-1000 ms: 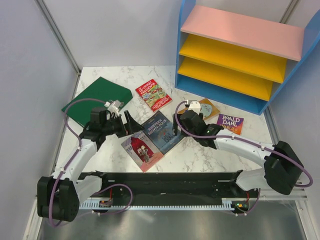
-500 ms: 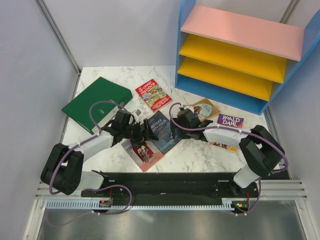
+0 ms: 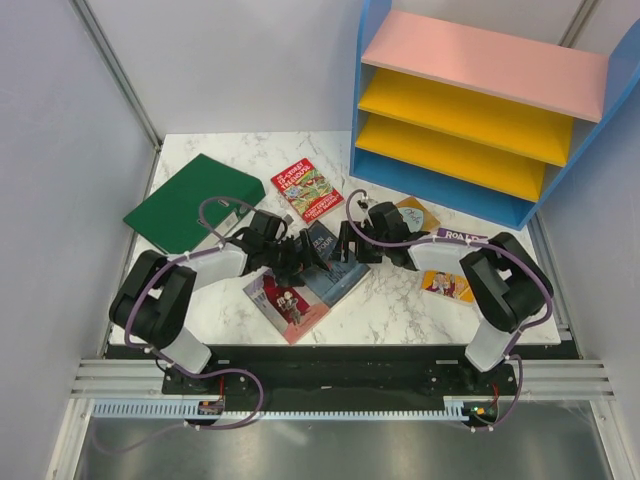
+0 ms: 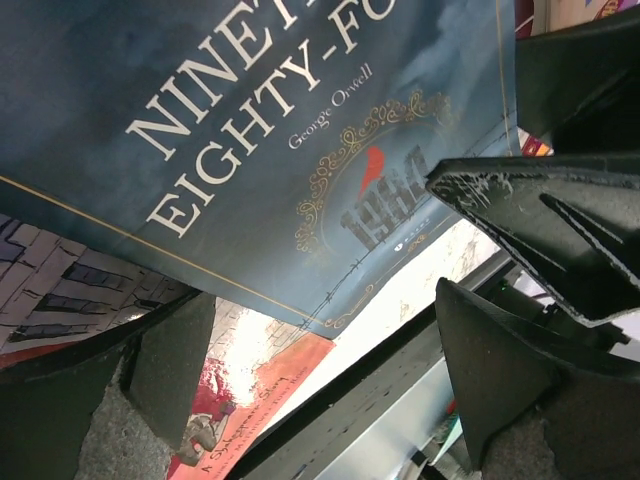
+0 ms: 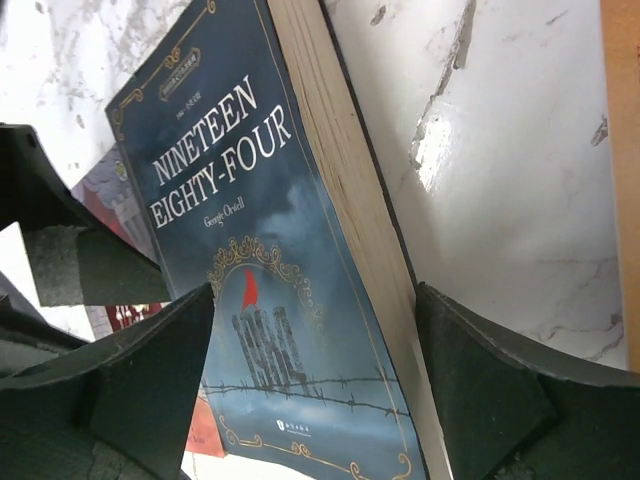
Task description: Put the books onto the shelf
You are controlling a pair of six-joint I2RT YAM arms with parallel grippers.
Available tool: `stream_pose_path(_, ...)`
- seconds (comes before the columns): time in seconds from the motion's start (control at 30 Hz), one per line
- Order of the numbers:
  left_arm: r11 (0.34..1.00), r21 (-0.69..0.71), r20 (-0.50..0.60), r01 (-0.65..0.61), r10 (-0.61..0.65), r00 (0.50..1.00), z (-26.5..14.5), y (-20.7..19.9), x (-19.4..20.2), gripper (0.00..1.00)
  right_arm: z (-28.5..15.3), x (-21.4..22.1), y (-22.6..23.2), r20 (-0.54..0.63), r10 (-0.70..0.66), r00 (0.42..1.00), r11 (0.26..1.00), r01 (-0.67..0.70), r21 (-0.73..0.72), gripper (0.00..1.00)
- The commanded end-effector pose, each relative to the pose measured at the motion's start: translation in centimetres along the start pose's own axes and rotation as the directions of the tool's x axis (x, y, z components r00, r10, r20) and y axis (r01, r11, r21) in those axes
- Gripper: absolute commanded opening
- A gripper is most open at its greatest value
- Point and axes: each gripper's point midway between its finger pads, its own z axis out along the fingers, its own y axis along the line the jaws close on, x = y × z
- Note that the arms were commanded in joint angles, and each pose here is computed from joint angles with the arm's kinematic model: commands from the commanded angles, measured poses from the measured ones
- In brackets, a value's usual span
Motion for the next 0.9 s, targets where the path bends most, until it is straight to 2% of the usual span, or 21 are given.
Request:
stream_pose_path(0.0, 0.998, -0.063, 0.04, 0.024, -0.021, 0.999, 2.1, 1.5, -0.8, 0.99, -2.2, 0.8, 5.8, -0.018, -0.007, 1.0, 0.967, 0.002, -0.255, 0.87)
stream_pose_path(0.23, 0.996, -0.085, 0.021, 0.034, -0.032, 0.999, 2.8, 2.4, -0.4, 0.98, -5.1, -1.3, 7.7, 0.059, -0.043, 0.997, 0.96, 0.057, -0.273, 0.86)
stream_pose_path(0.27, 0.996, -0.087, 0.02, 0.033, -0.032, 0.999, 2.8, 2.4, -0.3, 0.98, -5.1, -1.4, 7.6, 0.059, -0.041, 0.997, 0.963, 0.056, -0.263, 0.83)
stream_pose_path(0.33, 0.996, -0.088, 0.023, 0.033, -0.031, 0.999, 2.8, 2.4, -0.3, 0.98, -4.5, -1.2, 6.9, 0.038, -0.041, 0.998, 0.972, 0.049, -0.229, 0.66)
stream_pose_path(0.37, 0.996, -0.085, 0.032, 0.026, -0.023, 0.999, 2.6, 2.2, -0.5, 0.98, -4.2, -1.1, 6.6, 0.027, -0.037, 0.999, 0.976, 0.041, -0.213, 0.33)
stream_pose_path(0.4, 0.996, -0.088, 0.034, 0.023, -0.02, 0.999, 2.5, 2.2, -0.5, 0.98, -3.9, -0.5, 5.9, -0.006, -0.023, 1.0, 0.984, 0.021, -0.178, 0.18)
stream_pose_path(0.47, 0.996, -0.09, 0.046, 0.016, -0.012, 0.999, 2.2, 2.1, -0.7, 0.98, -3.1, -0.4, 5.2, -0.021, -0.016, 1.0, 0.989, 0.013, -0.144, 0.05)
stream_pose_path(0.53, 0.995, -0.1, 0.047, 0.009, -0.005, 0.999, 2.0, 2.2, -0.7, 0.98, -3.0, -0.3, 4.8, -0.024, -0.008, 1.0, 0.992, 0.004, -0.128, 0.0)
stream_pose_path(0.67, 0.993, -0.116, 0.064, -0.005, 0.012, 0.998, 1.5, 2.3, -0.9, 0.98, -3.6, -1.5, 4.3, 0.026, -0.005, 1.0, 0.995, 0.007, -0.096, 0.0)
stream_pose_path(0.87, 0.994, -0.109, 0.197, -0.007, 0.029, 0.98, -1.1, 1.3, -2.3, 1.0, -6.9, -6.5, 4.2, 0.163, 0.04, 0.986, 0.993, -0.021, -0.114, 0.0)
